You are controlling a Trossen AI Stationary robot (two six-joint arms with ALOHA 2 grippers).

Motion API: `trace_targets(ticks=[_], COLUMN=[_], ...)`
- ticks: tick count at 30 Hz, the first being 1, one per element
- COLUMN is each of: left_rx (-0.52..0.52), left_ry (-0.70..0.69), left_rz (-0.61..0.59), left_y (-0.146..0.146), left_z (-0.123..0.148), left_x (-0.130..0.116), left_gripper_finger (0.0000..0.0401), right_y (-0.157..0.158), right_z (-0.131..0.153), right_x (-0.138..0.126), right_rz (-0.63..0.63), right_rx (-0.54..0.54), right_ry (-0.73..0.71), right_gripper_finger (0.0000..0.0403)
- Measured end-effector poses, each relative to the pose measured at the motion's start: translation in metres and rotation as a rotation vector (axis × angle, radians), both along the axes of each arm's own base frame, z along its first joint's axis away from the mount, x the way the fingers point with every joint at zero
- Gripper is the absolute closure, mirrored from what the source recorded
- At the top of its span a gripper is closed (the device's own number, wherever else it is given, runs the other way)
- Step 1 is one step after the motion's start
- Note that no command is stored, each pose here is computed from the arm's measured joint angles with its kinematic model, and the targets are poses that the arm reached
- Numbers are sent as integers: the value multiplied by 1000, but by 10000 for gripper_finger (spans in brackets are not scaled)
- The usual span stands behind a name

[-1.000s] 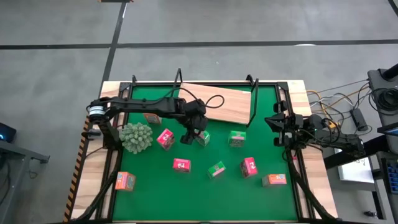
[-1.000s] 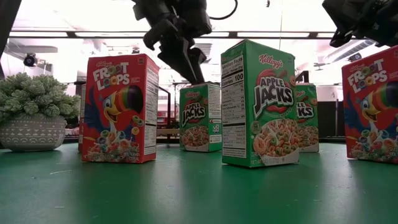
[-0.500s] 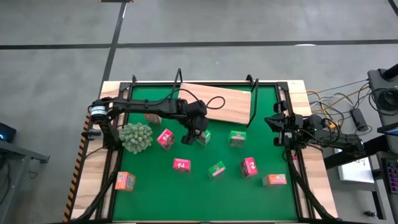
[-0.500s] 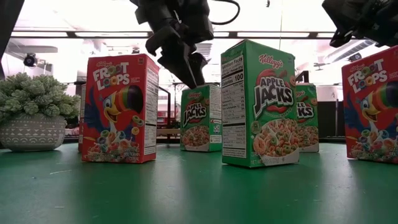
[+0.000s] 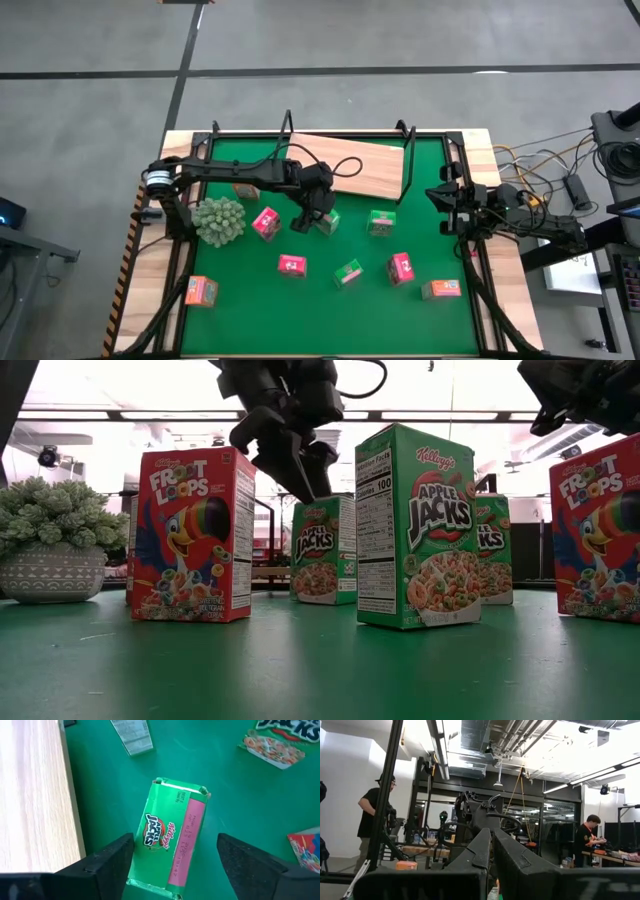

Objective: Stack cereal on shelf
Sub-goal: Put the top left green cereal box on the shelf

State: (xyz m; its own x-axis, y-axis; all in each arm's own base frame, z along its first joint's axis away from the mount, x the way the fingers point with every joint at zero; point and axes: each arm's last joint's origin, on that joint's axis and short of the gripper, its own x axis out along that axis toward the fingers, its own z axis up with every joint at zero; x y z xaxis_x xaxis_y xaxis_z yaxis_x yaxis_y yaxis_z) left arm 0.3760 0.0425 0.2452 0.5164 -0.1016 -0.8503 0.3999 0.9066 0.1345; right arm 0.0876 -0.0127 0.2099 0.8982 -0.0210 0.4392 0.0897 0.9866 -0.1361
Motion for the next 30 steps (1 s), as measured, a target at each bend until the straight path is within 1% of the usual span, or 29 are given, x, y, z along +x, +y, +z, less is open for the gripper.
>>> trace_targets(ticks=[8,16,23,30], left_rx=[9,16,18,25], left_ry=[-46,-66,-57,-18], left_rz=[11,29,28,12], left_y=[1,1,1,2], left_z=[-3,2,2,-10], left_x=[3,5,4,8], left_gripper_finger=[142,142,142,142], right_y=[0,0,0,0], right_z=[0,0,0,0], right_x=[0,0,0,0], right_rz=[-1,-1,-2,-3], right_rx=[-2,-3,-5,-6], right_ry=[0,0,1,1], right_gripper_finger=[390,390,390,390])
